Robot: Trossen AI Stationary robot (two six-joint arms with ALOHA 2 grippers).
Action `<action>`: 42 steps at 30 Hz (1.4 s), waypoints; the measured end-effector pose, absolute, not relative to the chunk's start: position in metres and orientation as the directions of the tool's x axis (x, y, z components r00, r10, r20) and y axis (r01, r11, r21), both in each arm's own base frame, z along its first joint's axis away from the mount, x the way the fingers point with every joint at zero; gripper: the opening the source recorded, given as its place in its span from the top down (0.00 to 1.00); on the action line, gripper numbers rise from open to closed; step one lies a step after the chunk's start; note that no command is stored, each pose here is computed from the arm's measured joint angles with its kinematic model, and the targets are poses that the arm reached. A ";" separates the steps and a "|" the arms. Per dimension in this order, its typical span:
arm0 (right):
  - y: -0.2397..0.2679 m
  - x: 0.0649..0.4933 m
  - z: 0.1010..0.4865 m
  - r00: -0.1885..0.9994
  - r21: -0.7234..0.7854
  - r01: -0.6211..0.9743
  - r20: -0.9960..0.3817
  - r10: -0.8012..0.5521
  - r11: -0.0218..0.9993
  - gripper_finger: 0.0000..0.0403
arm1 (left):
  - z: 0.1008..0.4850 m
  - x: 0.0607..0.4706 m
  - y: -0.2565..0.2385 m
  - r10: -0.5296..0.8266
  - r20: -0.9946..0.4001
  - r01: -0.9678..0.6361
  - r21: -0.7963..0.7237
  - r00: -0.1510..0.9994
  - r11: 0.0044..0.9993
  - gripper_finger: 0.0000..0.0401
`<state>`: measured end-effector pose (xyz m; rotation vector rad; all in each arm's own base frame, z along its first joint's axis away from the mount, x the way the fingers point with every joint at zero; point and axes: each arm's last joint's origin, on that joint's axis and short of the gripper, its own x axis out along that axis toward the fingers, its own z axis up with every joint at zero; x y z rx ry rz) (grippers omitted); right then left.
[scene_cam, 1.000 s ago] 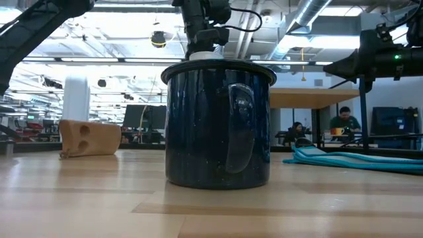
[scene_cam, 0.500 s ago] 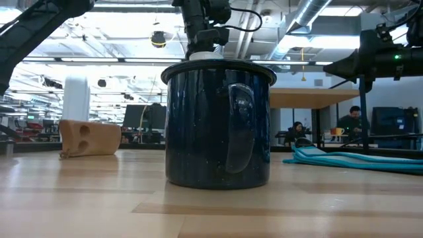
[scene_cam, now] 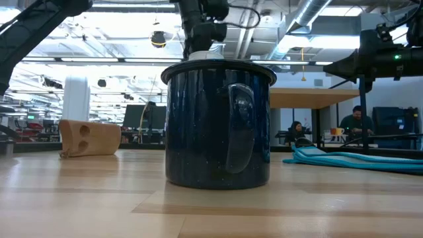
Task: Stack small to large cups/mugs on shelf
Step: Put the white mug on the shelf, then put the black mug on the shelf
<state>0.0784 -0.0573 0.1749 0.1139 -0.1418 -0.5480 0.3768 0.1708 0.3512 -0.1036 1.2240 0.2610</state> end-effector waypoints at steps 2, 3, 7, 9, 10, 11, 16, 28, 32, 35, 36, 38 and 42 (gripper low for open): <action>-0.057 0.078 0.175 0.844 0.146 0.510 0.104 -0.526 0.848 0.94 | 0.360 0.376 0.169 0.122 -0.925 -0.242 0.034 0.359 0.970 0.83; -0.057 0.078 0.175 0.844 0.145 0.510 0.104 -0.526 0.848 0.94 | 0.364 0.377 0.168 0.109 -0.918 -0.234 0.019 0.382 0.972 0.83; -0.057 0.078 0.175 0.844 0.146 0.510 0.103 -0.526 0.848 0.94 | 0.375 0.371 0.162 0.087 -0.900 -0.210 -0.005 0.427 0.978 0.83; -0.057 0.078 0.175 0.844 0.146 0.510 0.104 -0.526 0.848 0.94 | 0.381 0.367 0.160 0.096 -0.898 -0.214 0.003 0.429 0.977 0.83; -0.057 0.078 0.175 0.844 0.146 0.511 0.103 -0.526 0.847 0.94 | 0.384 0.364 0.160 0.115 -0.896 -0.222 0.018 0.430 0.975 0.83; -0.057 0.078 0.175 0.844 0.146 0.511 0.103 -0.526 0.847 0.94 | 0.387 0.363 0.159 0.136 -0.892 -0.230 0.037 0.431 0.972 0.83; -0.057 0.078 0.175 0.844 0.146 0.510 0.103 -0.526 0.848 0.94 | 0.395 0.359 0.162 0.224 -0.868 -0.272 0.108 0.443 0.956 0.83; -0.057 0.078 0.175 0.844 0.146 0.511 0.101 -0.526 0.847 0.94 | 0.438 0.327 0.156 0.422 -0.766 -0.359 0.265 0.484 0.895 0.83; -0.057 0.079 0.174 0.845 0.147 0.511 0.097 -0.526 0.847 0.94 | 0.478 0.300 0.142 0.356 -0.638 -0.317 0.180 0.683 0.931 0.83; -0.057 0.078 0.174 0.845 0.156 0.510 0.091 -0.527 0.846 0.94 | 0.502 0.282 0.128 0.289 -0.542 -0.247 0.152 0.789 0.957 0.83; -0.057 0.078 0.174 0.845 0.169 0.509 0.090 -0.527 0.844 0.94 | 0.509 0.275 0.124 0.290 -0.514 -0.243 0.158 0.807 0.957 0.83; -0.057 0.078 0.174 0.845 0.191 0.505 0.090 -0.527 0.842 0.94 | 0.519 0.265 0.115 0.295 -0.481 -0.238 0.177 0.826 0.955 0.83; -0.057 0.079 0.173 0.845 0.220 0.500 0.087 -0.527 0.838 0.94 | 0.526 0.255 0.105 0.283 -0.456 -0.217 0.191 0.844 0.957 0.83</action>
